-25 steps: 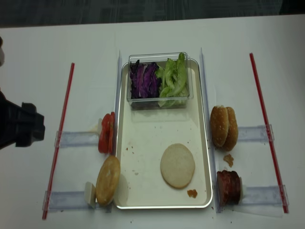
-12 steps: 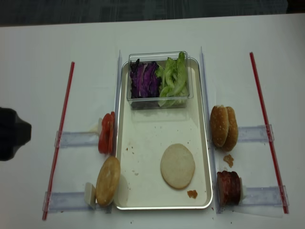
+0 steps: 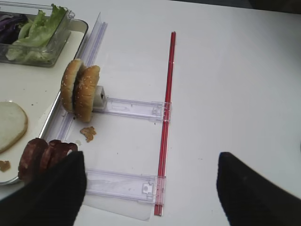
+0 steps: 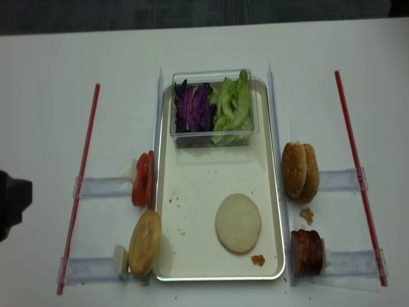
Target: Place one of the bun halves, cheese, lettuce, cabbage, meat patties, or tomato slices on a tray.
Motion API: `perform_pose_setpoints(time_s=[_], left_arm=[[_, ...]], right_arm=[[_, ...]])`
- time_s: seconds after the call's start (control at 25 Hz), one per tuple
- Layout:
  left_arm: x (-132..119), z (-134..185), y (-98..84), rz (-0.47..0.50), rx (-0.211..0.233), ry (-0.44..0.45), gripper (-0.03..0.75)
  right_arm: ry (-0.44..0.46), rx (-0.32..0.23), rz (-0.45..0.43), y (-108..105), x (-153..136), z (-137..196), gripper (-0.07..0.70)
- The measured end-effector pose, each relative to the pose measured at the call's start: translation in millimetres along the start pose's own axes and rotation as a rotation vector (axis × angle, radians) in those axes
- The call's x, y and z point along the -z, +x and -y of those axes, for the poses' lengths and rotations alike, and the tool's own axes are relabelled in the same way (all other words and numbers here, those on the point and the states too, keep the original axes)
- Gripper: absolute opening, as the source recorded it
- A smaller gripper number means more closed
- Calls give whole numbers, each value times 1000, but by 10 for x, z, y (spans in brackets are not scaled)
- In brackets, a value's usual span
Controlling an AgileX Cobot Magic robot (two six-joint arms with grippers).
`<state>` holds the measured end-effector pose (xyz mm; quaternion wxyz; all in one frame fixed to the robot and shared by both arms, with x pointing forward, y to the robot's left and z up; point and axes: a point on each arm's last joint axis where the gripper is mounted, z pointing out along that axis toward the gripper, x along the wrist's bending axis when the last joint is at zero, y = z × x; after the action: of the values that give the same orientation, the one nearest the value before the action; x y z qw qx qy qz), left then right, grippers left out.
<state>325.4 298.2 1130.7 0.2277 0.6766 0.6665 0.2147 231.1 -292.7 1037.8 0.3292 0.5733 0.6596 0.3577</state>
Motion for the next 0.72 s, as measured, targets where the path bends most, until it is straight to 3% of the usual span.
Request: perform_pose_setpoints(time_s=[0.72], left_arm=[[-182,580,33,-23,11,24,522]], right_arm=[[0,-2,0,0,0,0,578]])
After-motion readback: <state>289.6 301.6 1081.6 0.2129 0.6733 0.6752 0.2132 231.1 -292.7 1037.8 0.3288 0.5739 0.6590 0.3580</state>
